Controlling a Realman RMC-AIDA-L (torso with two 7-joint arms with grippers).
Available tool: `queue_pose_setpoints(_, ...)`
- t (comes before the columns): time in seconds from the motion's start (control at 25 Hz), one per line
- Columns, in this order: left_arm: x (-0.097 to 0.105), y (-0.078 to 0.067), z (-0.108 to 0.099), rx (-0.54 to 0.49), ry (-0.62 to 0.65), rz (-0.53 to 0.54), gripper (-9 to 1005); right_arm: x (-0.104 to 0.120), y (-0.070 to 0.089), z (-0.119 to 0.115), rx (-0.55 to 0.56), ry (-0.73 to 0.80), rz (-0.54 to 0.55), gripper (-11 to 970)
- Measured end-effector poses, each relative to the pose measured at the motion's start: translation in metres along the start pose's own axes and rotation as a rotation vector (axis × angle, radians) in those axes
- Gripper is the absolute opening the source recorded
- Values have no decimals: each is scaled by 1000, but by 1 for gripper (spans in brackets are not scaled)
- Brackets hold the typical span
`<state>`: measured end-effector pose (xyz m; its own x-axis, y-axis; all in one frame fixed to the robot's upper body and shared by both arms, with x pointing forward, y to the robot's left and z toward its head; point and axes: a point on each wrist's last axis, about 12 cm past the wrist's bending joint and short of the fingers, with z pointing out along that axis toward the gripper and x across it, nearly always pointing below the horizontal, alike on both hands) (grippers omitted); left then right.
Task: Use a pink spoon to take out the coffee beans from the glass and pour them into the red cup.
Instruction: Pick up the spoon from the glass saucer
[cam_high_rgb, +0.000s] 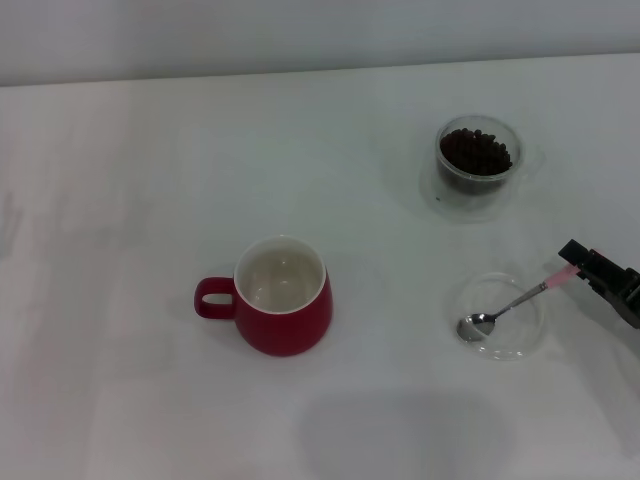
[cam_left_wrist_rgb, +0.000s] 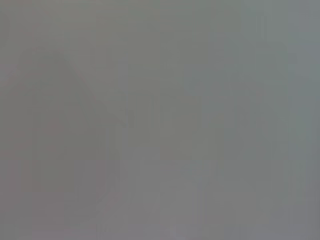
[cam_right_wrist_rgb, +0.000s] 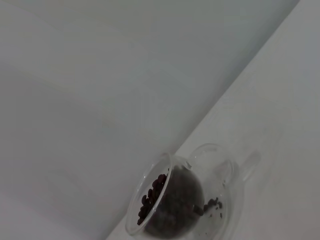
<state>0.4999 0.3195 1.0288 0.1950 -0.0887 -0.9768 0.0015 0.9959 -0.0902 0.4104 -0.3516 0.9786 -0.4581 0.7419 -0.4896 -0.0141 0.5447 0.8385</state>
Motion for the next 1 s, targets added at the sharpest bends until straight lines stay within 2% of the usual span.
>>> queue_pose_setpoints(1.0, -1, 0, 2, 3, -3, 2, 891, 2, -1, 5, 22, 6, 0, 369)
